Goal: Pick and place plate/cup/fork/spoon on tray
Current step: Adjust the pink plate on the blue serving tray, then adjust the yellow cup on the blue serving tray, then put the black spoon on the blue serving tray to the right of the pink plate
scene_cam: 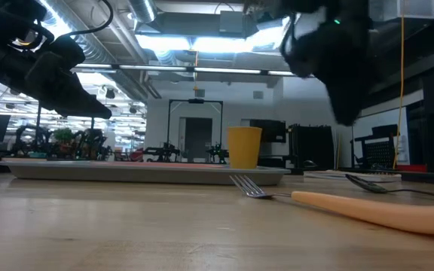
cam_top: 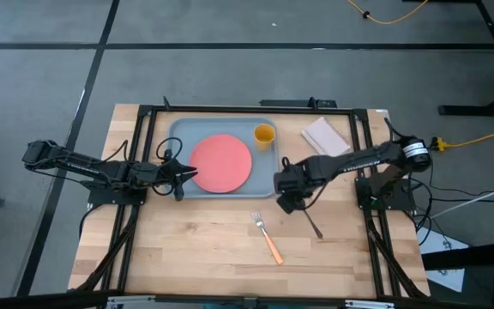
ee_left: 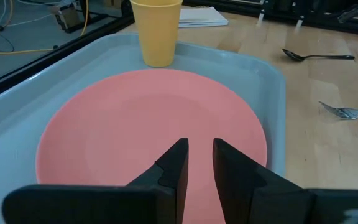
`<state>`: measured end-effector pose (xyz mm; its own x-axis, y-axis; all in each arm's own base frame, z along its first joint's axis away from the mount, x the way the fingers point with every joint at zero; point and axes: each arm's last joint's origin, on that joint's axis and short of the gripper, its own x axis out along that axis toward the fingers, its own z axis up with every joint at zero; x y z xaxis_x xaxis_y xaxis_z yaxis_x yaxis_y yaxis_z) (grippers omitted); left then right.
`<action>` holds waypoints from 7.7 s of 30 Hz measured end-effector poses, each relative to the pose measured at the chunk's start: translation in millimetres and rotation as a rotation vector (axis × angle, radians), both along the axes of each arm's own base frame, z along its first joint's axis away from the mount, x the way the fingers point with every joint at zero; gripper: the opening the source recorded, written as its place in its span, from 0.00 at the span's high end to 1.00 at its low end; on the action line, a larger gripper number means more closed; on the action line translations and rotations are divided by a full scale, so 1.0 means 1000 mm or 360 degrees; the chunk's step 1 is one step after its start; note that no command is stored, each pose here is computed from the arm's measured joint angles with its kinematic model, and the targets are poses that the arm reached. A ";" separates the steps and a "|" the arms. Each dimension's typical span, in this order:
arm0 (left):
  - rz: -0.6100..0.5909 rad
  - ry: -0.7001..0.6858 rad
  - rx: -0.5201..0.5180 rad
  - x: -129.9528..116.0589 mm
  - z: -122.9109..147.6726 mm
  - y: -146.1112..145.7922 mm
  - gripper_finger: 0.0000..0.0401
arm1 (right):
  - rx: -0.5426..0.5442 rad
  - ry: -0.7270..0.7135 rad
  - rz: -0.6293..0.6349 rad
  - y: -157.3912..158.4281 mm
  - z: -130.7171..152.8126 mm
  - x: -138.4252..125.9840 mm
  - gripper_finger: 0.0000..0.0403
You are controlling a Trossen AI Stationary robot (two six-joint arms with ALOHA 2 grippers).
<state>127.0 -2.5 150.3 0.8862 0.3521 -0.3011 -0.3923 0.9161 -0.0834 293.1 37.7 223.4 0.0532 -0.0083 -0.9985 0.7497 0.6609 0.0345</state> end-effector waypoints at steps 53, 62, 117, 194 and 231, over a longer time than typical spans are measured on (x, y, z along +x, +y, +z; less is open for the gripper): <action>-0.0001 -0.0003 0.0000 0.000 0.000 0.000 0.83 | -0.0561 -0.0716 0.0445 -0.050 -0.052 0.098 0.66; 0.0000 0.0000 0.0000 0.000 0.000 0.000 0.83 | -0.0415 -0.0354 0.0570 -0.090 -0.056 0.119 0.66; 0.0000 0.0000 0.0000 0.000 0.000 0.000 0.83 | -0.0299 -0.0465 0.0603 -0.064 -0.086 0.137 0.66; 0.0000 0.0000 0.0000 0.000 0.000 0.000 0.83 | -0.0606 -0.0356 0.0082 -0.172 -0.017 0.087 0.66; -0.0001 0.0001 0.0000 0.000 0.000 0.000 0.83 | -0.0042 -0.0422 -0.0377 0.039 -0.039 -0.045 0.66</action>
